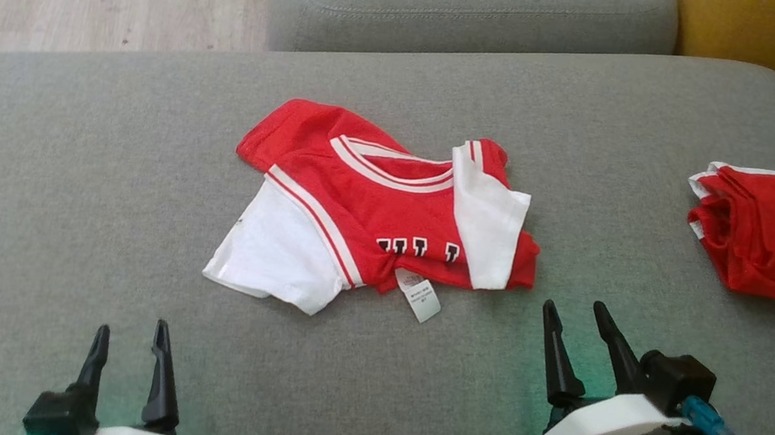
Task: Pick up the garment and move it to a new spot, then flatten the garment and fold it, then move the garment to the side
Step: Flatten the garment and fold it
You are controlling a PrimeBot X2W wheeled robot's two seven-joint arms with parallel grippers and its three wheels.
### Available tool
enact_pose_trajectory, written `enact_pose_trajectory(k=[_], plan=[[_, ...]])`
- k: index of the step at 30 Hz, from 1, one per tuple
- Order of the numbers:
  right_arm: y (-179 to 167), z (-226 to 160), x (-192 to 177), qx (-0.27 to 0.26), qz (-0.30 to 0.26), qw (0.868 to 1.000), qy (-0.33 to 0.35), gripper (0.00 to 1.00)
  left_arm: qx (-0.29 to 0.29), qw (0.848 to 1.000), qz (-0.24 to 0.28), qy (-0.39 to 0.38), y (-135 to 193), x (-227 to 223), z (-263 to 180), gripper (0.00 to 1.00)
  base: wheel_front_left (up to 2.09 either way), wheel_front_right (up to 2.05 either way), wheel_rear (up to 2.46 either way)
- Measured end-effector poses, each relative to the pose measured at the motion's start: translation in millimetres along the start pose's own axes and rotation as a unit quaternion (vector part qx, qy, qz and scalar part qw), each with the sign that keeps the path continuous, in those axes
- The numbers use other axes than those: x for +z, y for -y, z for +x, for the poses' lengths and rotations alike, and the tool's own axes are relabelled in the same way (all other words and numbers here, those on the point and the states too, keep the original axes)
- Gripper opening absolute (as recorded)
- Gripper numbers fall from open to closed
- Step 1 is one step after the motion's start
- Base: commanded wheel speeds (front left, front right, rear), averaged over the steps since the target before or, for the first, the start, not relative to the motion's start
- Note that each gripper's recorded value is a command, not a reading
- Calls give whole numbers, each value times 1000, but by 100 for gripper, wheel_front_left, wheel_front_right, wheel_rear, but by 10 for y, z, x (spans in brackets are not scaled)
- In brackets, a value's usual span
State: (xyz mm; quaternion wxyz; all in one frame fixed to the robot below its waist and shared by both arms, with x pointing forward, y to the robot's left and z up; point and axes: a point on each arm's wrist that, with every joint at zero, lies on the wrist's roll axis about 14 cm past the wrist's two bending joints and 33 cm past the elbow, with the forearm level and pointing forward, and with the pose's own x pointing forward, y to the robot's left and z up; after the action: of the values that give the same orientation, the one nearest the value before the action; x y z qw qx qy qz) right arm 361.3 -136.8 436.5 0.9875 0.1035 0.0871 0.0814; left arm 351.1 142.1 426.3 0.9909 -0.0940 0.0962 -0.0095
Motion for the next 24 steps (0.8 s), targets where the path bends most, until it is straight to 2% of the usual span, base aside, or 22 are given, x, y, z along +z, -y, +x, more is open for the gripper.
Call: enact_pose_trajectory(k=[8,17,20,24], plan=[[39,109,-113,-4,2,1000,-22,100,-11,1000,1,-14,77,-86,19,100,0,0,0],[40,946,356,8,-11,1000,10,100,-23,999,-8,-33,145,-185,187,100,0,0,0],[46,1126,254,7,-12,1000,-13,100,-22,999,-7,-45,128,-255,205,100,0,0,0],[88,1224,-60,-4,-1,998,-63,100,-21,999,-5,-47,118,-259,271,100,0,0,0]])
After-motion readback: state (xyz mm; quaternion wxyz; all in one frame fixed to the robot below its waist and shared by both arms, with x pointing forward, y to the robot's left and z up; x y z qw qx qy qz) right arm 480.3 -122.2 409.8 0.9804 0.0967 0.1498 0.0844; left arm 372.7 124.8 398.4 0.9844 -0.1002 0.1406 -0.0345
